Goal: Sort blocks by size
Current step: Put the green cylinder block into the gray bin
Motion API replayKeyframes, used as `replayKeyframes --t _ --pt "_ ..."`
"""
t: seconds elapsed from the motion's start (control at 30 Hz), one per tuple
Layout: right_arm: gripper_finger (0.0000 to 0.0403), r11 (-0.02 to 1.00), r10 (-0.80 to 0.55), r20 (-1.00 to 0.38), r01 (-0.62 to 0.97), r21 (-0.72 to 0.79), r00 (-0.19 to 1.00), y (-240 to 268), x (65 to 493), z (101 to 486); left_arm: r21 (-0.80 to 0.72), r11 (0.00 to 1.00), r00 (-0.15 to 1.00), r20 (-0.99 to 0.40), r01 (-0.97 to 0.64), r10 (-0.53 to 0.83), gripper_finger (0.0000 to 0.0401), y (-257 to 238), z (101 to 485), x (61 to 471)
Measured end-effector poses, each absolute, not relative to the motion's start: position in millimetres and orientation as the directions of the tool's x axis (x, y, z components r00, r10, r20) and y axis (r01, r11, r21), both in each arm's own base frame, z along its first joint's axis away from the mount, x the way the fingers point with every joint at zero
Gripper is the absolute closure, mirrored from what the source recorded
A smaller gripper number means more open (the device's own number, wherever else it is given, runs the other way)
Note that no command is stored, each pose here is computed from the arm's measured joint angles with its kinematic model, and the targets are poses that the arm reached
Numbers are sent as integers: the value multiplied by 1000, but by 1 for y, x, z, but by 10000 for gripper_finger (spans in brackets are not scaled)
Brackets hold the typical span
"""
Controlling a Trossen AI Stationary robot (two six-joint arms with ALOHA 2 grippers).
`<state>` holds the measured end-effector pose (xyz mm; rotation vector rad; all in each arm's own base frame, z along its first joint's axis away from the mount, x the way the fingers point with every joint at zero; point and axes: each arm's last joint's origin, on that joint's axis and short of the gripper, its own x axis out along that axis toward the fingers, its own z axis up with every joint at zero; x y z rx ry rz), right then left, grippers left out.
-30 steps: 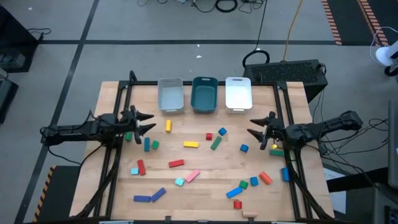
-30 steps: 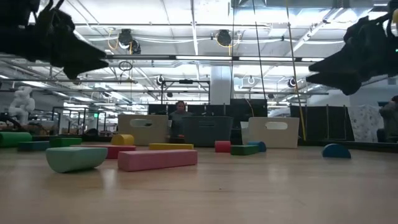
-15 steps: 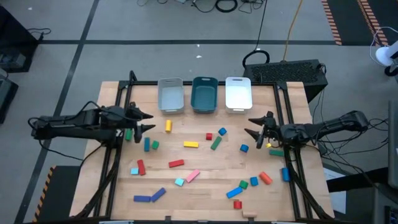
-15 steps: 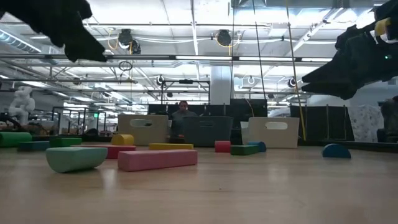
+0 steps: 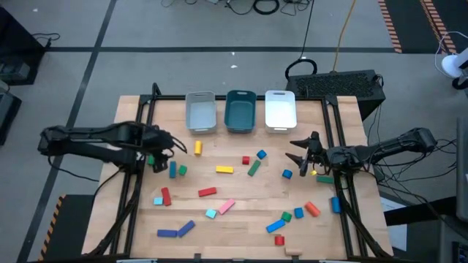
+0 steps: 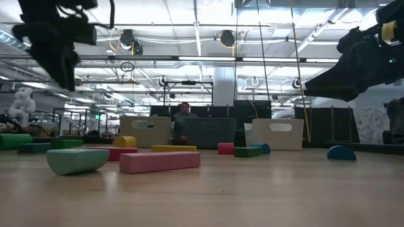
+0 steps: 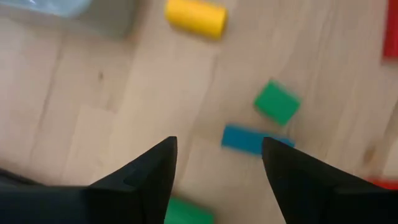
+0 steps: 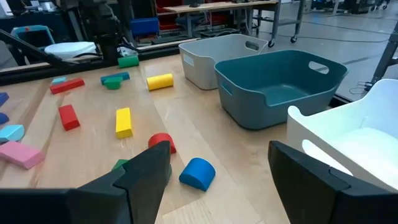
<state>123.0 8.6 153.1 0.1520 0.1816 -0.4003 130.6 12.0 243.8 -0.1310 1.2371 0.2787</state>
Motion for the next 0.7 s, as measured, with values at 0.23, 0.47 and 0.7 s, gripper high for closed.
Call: replayKeyframes --t 0.23,0.47,0.7 --pt "144 905 -374 -223 406 124 900 9 125 151 83 971 174 -977 -222 124 154 12 232 140" --pt "123 898 -353 -283 408 163 892 10 128 143 93 971 82 -990 -221 114 154 13 218 149" --pt "87 903 -352 -262 400 159 899 11 134 144 36 904 27 -998 -427 53 154 14 200 182"
